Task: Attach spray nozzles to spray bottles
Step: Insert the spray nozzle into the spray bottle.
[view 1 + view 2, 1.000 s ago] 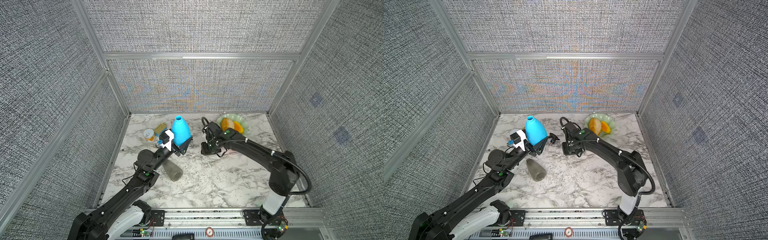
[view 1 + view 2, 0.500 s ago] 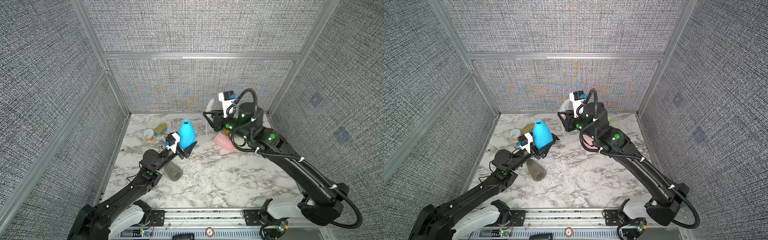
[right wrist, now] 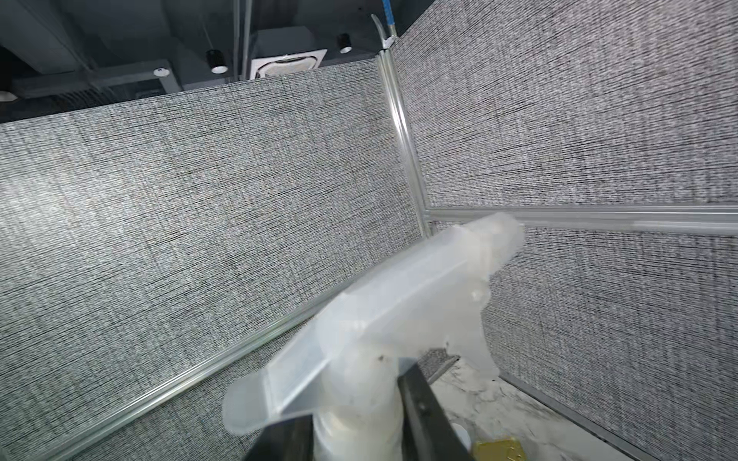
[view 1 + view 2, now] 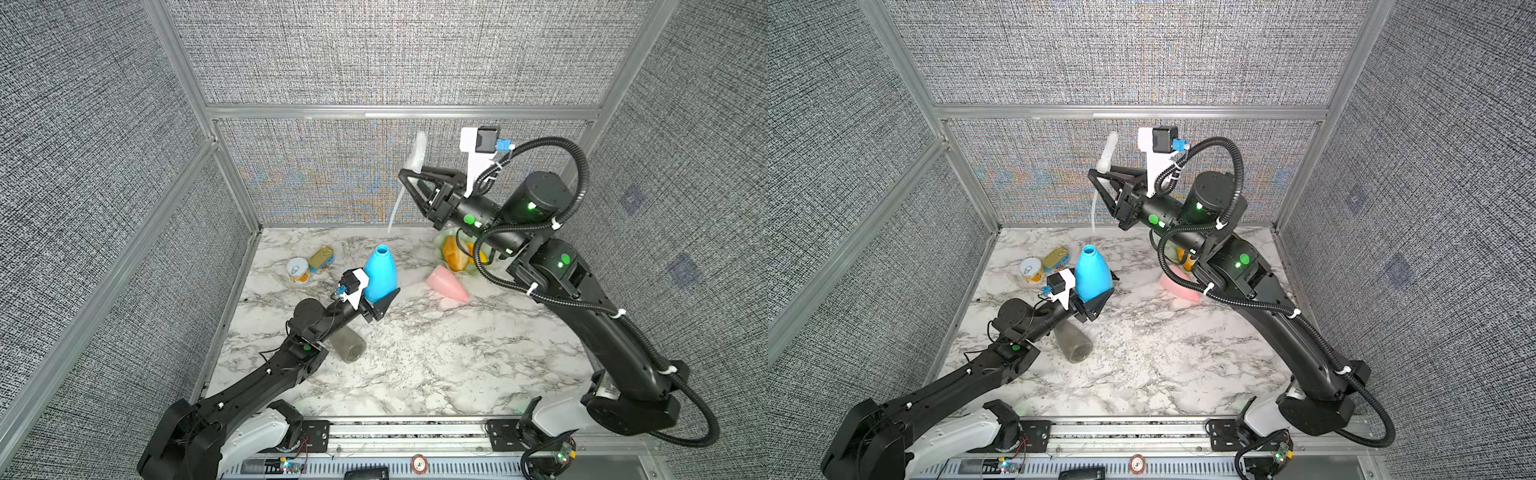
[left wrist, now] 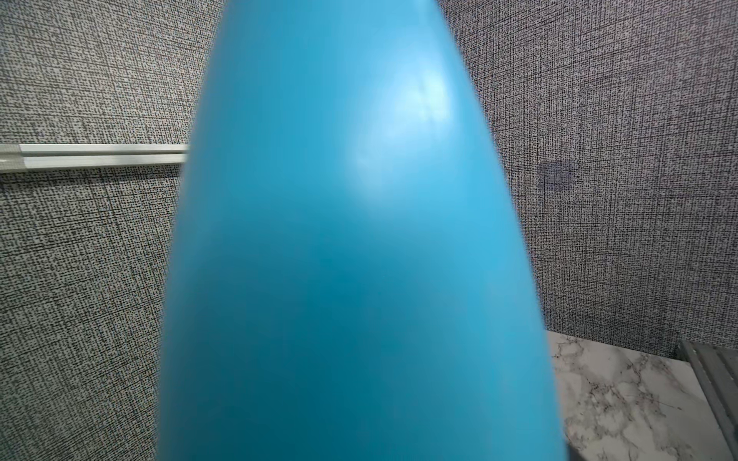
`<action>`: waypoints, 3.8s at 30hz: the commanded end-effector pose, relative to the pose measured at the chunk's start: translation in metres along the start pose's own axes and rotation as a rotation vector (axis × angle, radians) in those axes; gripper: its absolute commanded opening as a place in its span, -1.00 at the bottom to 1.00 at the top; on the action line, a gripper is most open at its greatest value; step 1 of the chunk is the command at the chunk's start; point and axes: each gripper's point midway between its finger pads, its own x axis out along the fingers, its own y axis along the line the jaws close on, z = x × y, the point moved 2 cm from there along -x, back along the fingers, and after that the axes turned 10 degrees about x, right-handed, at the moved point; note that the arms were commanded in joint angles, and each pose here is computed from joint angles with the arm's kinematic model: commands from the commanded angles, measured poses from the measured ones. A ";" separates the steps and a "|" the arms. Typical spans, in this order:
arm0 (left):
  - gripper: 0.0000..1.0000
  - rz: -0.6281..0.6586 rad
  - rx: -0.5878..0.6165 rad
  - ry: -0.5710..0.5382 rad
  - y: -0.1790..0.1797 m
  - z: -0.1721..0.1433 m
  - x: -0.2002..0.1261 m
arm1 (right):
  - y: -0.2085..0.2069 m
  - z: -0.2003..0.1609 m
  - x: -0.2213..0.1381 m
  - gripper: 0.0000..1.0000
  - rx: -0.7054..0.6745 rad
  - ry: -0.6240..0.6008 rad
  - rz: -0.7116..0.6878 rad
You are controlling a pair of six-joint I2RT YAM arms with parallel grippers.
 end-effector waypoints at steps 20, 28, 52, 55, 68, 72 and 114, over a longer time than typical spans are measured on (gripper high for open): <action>0.54 0.035 0.002 -0.054 0.006 0.015 -0.001 | -0.013 -0.058 0.011 -0.39 0.025 0.129 -0.008; 0.54 0.036 -0.019 -0.066 0.007 0.020 -0.001 | -0.022 -0.101 0.000 -0.38 -0.022 0.189 0.025; 0.54 0.037 -0.027 -0.065 0.008 0.022 -0.001 | -0.049 -0.150 0.000 -0.38 -0.101 0.289 -0.048; 0.54 0.037 -0.029 -0.065 0.008 0.022 0.000 | -0.046 -0.152 -0.003 -0.38 -0.085 0.299 -0.029; 0.53 0.043 -0.044 -0.073 0.009 0.024 -0.001 | -0.068 -0.178 -0.004 -0.39 -0.153 0.356 -0.124; 0.53 0.052 -0.041 -0.071 0.011 0.024 -0.001 | -0.078 -0.190 -0.006 -0.38 -0.209 0.386 -0.201; 0.45 0.129 0.006 -0.072 0.022 0.027 -0.005 | -0.038 -0.197 0.010 -0.17 -0.322 0.242 -0.529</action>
